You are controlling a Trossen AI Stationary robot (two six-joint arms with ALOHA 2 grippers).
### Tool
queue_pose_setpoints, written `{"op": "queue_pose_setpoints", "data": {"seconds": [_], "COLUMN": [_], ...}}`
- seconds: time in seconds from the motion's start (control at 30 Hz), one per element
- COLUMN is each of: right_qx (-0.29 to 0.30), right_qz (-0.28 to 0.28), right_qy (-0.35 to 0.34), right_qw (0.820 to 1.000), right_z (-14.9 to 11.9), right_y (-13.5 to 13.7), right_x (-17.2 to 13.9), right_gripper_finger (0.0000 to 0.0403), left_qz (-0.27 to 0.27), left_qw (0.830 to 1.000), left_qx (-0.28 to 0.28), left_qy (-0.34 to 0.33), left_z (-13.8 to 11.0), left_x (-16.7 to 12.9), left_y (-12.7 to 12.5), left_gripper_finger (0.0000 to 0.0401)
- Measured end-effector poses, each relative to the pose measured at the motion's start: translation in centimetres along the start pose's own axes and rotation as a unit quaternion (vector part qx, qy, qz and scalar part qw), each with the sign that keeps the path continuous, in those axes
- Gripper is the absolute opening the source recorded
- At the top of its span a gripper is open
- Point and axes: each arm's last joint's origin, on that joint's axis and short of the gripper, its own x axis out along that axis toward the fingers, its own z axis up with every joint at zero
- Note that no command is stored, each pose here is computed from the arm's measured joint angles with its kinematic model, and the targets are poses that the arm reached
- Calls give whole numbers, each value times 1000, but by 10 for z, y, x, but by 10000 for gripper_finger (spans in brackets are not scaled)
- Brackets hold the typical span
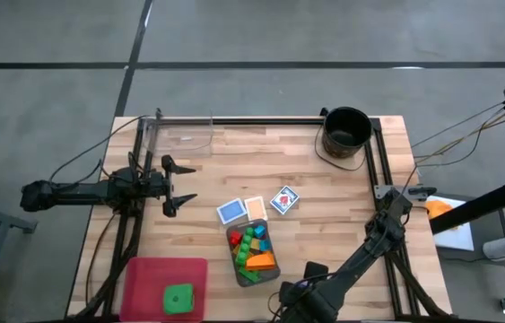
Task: Pick & Place Toys
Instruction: Put the blue die into the pink bin
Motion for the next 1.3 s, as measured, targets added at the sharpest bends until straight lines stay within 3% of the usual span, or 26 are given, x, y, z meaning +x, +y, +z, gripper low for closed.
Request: {"op": "queue_pose_setpoints", "data": {"seconds": [0.8, 0.93, 1.17, 1.3], "right_qx": [-79, -86, -104, -115], "right_qz": [-16, -13, -11, -9], "right_qy": [3, 6, 8, 11], "right_qw": [997, 996, 994, 993], "right_z": [10, 11, 10, 10], "right_y": [-7, -8, -9, -9], "right_x": [50, 50, 48, 47], "right_gripper_finger": [376, 311, 142, 123], "left_qz": [0, 0, -1, -1], "left_qw": [1000, 1000, 1000, 1000], "left_qx": [0, 0, -2, -2], "left_qy": [0, 2, 5, 5], "left_z": [0, 0, -1, -1], "left_x": [0, 0, 0, 0], "left_y": [0, 0, 0, 0], "left_gripper_finger": [377, 377, 377, 377]}}
